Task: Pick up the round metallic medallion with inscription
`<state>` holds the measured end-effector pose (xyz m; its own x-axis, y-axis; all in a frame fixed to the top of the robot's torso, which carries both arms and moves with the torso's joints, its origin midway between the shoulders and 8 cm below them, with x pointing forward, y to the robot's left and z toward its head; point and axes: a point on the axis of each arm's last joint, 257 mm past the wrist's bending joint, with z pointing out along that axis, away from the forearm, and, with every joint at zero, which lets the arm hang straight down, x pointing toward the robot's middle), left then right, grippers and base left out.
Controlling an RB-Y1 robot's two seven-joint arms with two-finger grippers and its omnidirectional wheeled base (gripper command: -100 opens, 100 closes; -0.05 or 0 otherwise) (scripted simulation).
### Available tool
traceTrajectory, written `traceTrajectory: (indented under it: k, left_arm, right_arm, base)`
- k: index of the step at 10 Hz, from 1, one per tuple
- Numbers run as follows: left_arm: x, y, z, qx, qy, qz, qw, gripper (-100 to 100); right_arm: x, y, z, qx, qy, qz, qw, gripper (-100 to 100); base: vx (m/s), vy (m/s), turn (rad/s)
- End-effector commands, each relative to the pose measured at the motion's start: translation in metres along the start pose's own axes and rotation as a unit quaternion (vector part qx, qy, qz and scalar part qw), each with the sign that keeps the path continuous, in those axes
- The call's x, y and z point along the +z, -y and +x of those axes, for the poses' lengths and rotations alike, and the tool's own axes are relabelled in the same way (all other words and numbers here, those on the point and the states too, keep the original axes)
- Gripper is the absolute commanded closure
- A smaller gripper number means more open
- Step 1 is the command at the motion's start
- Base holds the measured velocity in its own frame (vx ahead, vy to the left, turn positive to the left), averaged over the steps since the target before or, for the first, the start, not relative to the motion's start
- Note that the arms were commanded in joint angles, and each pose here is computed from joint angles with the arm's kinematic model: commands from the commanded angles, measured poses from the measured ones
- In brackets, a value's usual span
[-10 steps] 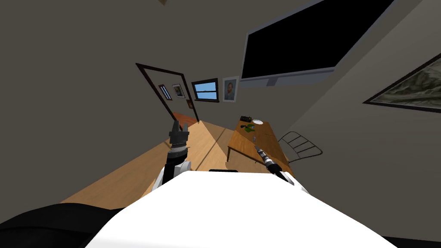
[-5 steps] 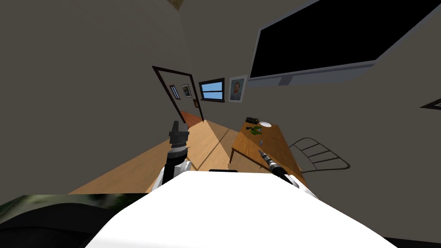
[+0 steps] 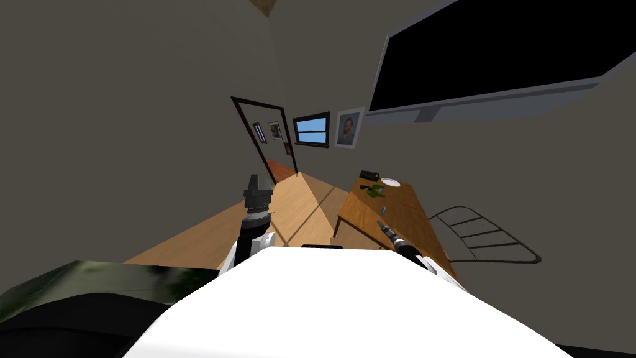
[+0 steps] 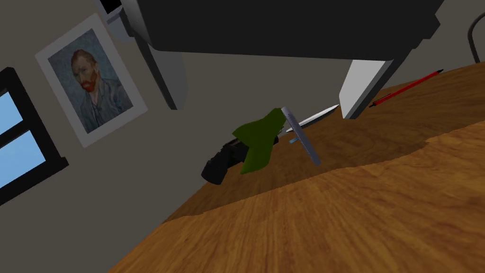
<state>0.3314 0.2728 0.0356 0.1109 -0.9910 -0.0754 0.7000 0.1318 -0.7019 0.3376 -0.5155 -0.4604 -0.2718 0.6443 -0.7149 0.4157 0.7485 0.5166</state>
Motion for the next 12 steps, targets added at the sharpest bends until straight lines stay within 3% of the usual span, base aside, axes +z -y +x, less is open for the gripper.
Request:
traceTrajectory:
  k: [1,3,4,5,7,8,9,10,12]
  left_arm:
    - [0.000,0.000,0.000,0.000,0.000,0.000,1.0000,0]
    - [0.000,0.000,0.000,0.000,0.000,0.000,1.0000,0]
    - [0.000,0.000,0.000,0.000,0.000,0.000,1.0000,0]
    - [0.000,0.000,0.000,0.000,0.000,0.000,1.0000,0]
    - [0.000,0.000,0.000,0.000,0.000,0.000,1.0000,0]
    - [0.000,0.000,0.000,0.000,0.000,0.000,1.0000,0]
    - [0.000,0.000,0.000,0.000,0.000,0.000,1.0000,0]
    - [0.000,0.000,0.000,0.000,0.000,0.000,1.0000,0]
    - [0.000,0.000,0.000,0.000,0.000,0.000,1.0000,0]
  right_arm:
    - [-0.004,0.022,0.001,-0.005,-0.006,0.024,0.9997,-100]
    - [-0.010,0.053,-0.003,-0.016,-0.012,0.060,0.9980,-100]
    - [-0.010,0.053,-0.003,-0.016,-0.012,0.060,0.9980,-100]
    - [-0.012,0.069,-0.014,-0.030,-0.011,0.080,0.9963,-100]
    - [-0.019,0.083,-0.007,-0.027,-0.018,0.095,0.9950,-100]
    - [-0.027,0.108,-0.014,-0.037,-0.021,0.125,0.9912,-100]
    - [-0.029,0.111,-0.013,-0.036,-0.022,0.128,0.9908,-100]
    - [-0.040,0.138,-0.019,-0.044,-0.026,0.161,0.9856,-100]
    - [-0.040,0.138,-0.019,-0.044,-0.026,0.161,0.9856,-100]
  base:
    - [0.037,0.007,0.167]
    - [0.044,0.015,0.178]
    - [0.018,0.006,-0.014]
    - [0.034,0.014,0.260]
    - [0.030,0.001,0.053]
    - [0.036,0.010,0.230]
    - [0.041,0.002,0.138]
    - [0.053,0.007,0.186]
    - [0.033,-0.004,0.060]
